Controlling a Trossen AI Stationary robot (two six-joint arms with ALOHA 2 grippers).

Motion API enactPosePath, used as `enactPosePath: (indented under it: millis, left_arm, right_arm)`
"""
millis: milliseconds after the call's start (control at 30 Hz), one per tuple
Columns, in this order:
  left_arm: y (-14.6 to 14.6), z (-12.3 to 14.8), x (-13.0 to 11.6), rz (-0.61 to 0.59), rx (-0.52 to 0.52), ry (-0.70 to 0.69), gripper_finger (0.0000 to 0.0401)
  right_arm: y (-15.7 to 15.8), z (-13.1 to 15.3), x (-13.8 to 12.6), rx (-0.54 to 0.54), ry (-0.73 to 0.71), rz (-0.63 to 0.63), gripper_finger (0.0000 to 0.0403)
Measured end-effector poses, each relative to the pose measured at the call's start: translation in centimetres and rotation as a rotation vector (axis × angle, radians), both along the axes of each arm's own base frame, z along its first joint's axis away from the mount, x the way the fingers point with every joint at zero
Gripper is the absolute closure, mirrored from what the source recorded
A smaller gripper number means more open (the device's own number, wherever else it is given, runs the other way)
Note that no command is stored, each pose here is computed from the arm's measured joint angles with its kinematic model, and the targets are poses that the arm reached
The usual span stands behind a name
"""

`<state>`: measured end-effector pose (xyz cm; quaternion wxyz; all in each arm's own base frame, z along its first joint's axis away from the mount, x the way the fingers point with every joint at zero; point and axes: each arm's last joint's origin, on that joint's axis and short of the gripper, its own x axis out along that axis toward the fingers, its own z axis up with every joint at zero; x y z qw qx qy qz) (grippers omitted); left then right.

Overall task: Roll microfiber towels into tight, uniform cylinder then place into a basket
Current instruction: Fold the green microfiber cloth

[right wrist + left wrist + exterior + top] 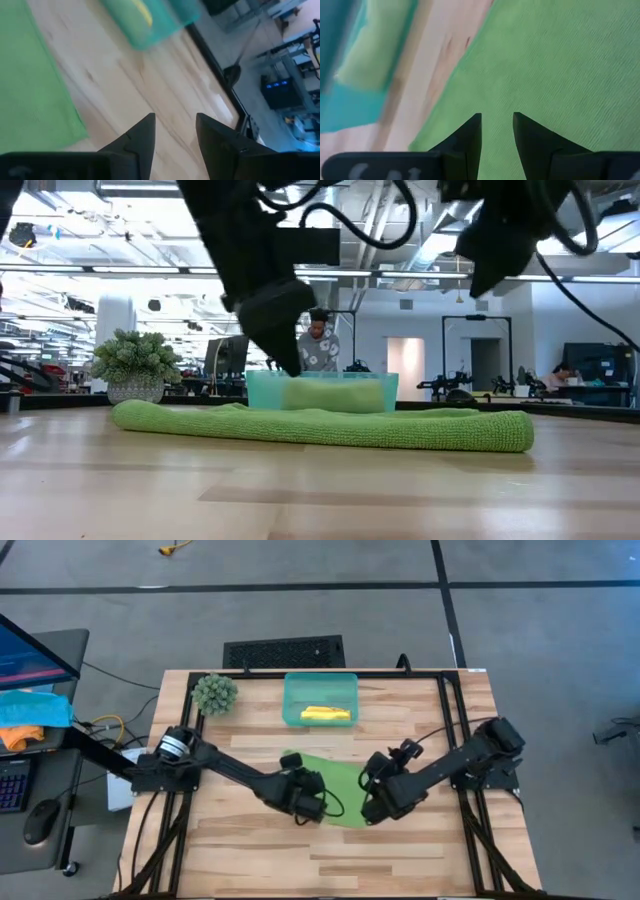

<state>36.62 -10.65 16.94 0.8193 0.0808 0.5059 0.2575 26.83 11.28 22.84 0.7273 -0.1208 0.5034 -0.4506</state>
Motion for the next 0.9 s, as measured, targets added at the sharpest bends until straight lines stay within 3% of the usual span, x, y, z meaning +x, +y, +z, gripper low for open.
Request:
enactPosePath:
  millis: [167, 333, 467, 600, 900]
  left_arm:
    - [0.7, 0.1, 0.9, 0.004, -0.074, -0.051, 0.0296]
    - [0.7, -1.1, 1.2, -0.049, -0.110, -0.108, 0.0296]
    - [1.1, -2.1, 1.8, -0.139, -0.220, -0.158, 0.0296]
    - [1.7, -2.0, 2.4, -0.148, -0.274, -0.205, 0.0296]
    - [2.7, -3.7, 1.4, -0.060, -0.346, -0.061, 0.0296]
  right_arm:
    - [0.5, 0.8, -0.4, -0.053, -0.132, 0.014, 0.0239]
    - [1.0, 0.5, -0.7, -0.039, -0.122, 0.029, 0.0239]
    - [0.6, -0.7, -1.3, -0.067, -0.080, 0.035, 0.0239]
    - [-0.1, -1.4, -1.5, -0.074, -0.045, 0.011, 0.0239]
    - [-1.2, -1.7, -1.1, -0.071, -0.043, -0.035, 0.0239]
